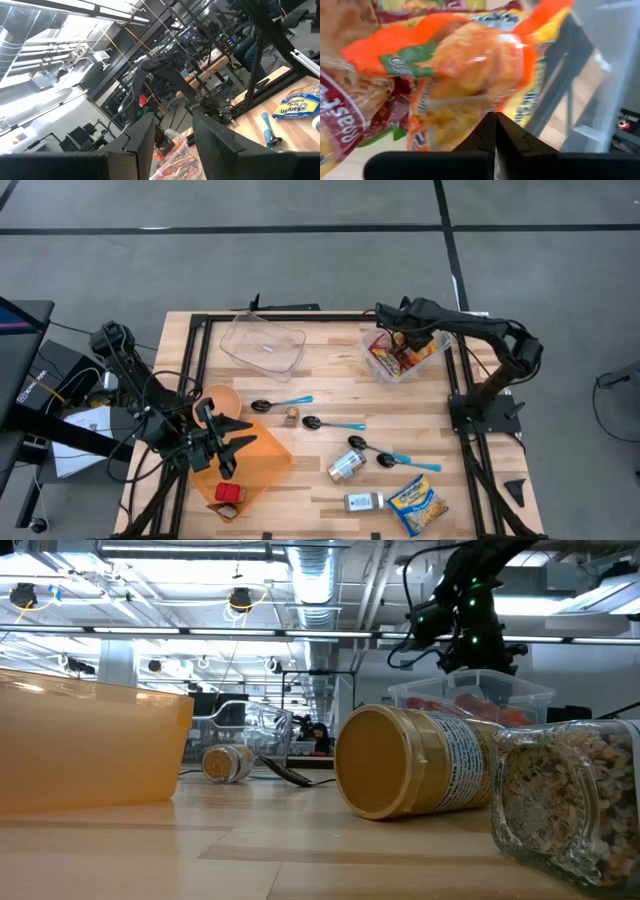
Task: Pick & Place Food Item
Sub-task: Put the orange noodle pack into the right transparent bin, then put the blue noodle pack into the right transparent bin
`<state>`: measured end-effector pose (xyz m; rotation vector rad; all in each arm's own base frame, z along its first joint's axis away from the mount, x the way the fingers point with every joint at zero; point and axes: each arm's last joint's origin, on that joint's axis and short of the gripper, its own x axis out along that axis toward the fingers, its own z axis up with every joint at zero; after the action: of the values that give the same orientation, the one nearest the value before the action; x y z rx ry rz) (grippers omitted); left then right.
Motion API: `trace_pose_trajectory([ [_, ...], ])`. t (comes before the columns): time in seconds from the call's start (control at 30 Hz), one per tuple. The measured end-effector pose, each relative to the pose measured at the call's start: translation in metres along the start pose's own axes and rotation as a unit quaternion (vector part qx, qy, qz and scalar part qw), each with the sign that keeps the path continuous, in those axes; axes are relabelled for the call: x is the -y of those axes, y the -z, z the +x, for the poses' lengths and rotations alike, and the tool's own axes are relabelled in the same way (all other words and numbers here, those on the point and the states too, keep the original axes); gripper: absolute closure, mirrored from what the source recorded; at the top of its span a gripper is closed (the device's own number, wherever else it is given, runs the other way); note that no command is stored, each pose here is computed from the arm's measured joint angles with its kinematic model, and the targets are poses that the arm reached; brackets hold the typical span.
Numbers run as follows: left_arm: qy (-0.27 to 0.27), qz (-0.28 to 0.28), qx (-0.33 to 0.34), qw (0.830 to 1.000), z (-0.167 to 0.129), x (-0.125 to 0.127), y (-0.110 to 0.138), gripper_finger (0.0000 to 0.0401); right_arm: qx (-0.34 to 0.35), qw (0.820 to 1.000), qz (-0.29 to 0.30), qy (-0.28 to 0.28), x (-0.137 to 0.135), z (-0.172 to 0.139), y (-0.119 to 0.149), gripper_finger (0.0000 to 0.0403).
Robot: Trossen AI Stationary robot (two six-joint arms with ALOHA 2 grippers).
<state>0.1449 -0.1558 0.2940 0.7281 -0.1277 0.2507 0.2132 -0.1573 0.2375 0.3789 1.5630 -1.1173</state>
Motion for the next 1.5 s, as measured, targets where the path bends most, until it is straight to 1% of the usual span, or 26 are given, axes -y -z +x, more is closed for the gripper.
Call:
trace_pose_trajectory([
  [0.1,0.0,0.0,0.0,1.0,0.0,0.0,0.0,0.0275,0.032,0.999,0.014,0.012,0.006,-0.012,0.006,0.0402],
  [0.27,0.0,0.0,0.0,1.0,0.0,0.0,0.0,0.0275,0.093,0.995,0.037,-0.009,0.014,-0.037,0.023,0.0402],
  [0.37,0.0,0.0,0.0,1.0,0.0,0.0,0.0,0.0275,0.138,0.988,0.052,-0.036,0.016,-0.056,0.039,0.0402],
  [0.47,0.0,0.0,0.0,1.0,0.0,0.0,0.0,0.0275,0.178,0.976,0.085,-0.097,0.013,-0.077,0.058,0.0402],
  [0.53,0.0,0.0,0.0,1.0,0.0,0.0,0.0,0.0275,0.211,0.963,0.081,-0.146,0.004,-0.092,0.073,0.0402],
  [0.6,0.0,0.0,0.0,1.0,0.0,0.0,0.0,0.0275,0.248,0.949,0.059,-0.187,-0.009,-0.107,0.088,0.0402],
  [0.67,0.0,0.0,0.0,1.0,0.0,0.0,0.0,0.0275,0.28,0.935,0.04,-0.214,-0.023,-0.119,0.105,0.0402],
  [0.83,0.0,0.0,0.0,1.0,0.0,0.0,0.0,0.0275,0.349,0.905,0.009,-0.243,-0.057,-0.139,0.148,0.0402],
  [1.07,0.001,-0.001,0.002,1.0,0.0,0.0,0.0,0.0275,0.409,0.874,-0.001,-0.261,-0.1,-0.146,0.201,0.0401],
  [1.1,0.001,-0.002,0.002,1.0,0.0,0.0,0.0,0.0275,0.416,0.87,-0.005,-0.264,-0.106,-0.146,0.207,0.0401],
  [1.17,0.001,-0.003,0.002,1.0,0.0,0.0,0.0,0.0275,0.416,0.868,-0.021,-0.27,-0.115,-0.145,0.219,0.0401],
  [1.27,0.001,-0.002,0.002,1.0,0.0,0.0,0.0,0.0275,0.39,0.874,-0.027,-0.289,-0.129,-0.14,0.238,0.0401],
  [1.33,0.001,-0.002,0.002,1.0,0.0,0.0,0.0,0.0275,0.358,0.882,-0.04,-0.305,-0.134,-0.14,0.249,0.0401],
  [1.4,0.001,-0.002,0.002,1.0,0.0,0.0,0.0,0.0275,0.331,0.882,-0.036,-0.333,-0.138,-0.146,0.256,0.0401],
  [1.5,0.001,-0.002,0.002,1.0,0.0,0.0,0.0,0.0275,0.323,0.881,-0.044,-0.344,-0.149,-0.147,0.267,0.0401],
])
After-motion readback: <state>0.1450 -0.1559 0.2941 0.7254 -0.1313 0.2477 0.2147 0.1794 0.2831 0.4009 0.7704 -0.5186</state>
